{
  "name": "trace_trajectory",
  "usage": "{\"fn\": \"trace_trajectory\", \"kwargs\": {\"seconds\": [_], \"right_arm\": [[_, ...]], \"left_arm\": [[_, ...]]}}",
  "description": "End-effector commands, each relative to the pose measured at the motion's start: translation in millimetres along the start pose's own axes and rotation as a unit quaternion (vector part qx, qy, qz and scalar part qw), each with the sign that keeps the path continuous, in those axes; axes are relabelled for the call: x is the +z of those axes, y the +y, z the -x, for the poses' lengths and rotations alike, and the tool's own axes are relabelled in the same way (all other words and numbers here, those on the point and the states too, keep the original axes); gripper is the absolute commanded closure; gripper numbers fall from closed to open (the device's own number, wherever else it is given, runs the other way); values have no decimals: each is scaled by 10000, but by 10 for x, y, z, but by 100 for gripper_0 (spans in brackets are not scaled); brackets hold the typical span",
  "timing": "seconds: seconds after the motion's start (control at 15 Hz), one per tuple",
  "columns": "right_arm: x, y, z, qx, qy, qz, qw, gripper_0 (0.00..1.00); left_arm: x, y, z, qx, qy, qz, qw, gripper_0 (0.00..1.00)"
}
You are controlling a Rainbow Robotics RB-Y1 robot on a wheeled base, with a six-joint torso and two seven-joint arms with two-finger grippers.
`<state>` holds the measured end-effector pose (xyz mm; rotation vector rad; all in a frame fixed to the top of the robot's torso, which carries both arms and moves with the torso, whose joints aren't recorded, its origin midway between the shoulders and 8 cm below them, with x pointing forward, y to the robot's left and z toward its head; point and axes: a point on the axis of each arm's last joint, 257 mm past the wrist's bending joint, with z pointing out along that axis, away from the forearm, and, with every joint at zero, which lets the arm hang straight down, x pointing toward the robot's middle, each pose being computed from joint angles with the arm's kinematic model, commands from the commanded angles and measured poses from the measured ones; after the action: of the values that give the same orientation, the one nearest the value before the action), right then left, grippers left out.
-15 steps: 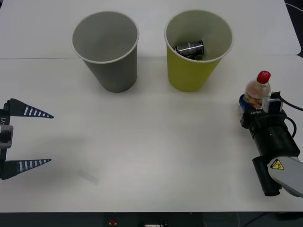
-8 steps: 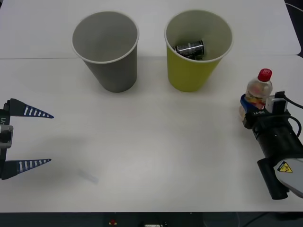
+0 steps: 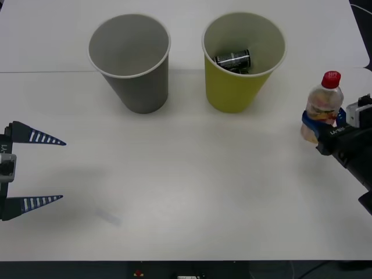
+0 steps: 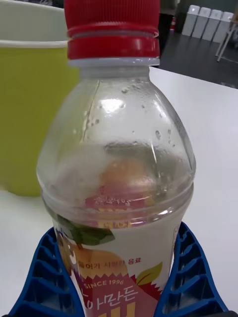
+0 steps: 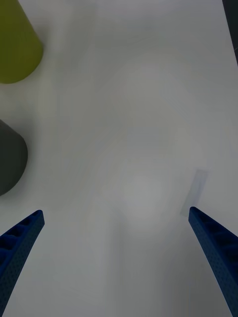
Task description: Put the can into the green bin and the plastic bottle into the gray bin
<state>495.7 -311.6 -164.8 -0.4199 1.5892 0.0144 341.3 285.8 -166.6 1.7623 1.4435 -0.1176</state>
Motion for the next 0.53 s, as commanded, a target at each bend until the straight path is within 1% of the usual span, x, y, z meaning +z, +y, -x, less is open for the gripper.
{"fn": "trace_trajectory", "kwargs": {"seconds": [0.07, 0.2, 0.33, 0.4, 0.53], "right_arm": [[-104, 26, 200, -69, 104, 448, 9989, 100], [-162, 47, 308, -49, 154, 676, 9976, 100], [-216, 130, 455, 311, 207, 971, 9946, 100], [-239, 176, 532, 522, 218, 1120, 9921, 100], [-315, 244, 724, 724, 283, 1444, 9865, 100]], "left_arm": [[0, 0, 0, 0, 0, 0, 10000, 0], [0, 0, 0, 0, 0, 0, 10000, 0], [0, 0, 0, 0, 0, 0, 10000, 0], [0, 0, 0, 0, 0, 0, 10000, 0], [0, 0, 0, 0, 0, 0, 10000, 0]]}}
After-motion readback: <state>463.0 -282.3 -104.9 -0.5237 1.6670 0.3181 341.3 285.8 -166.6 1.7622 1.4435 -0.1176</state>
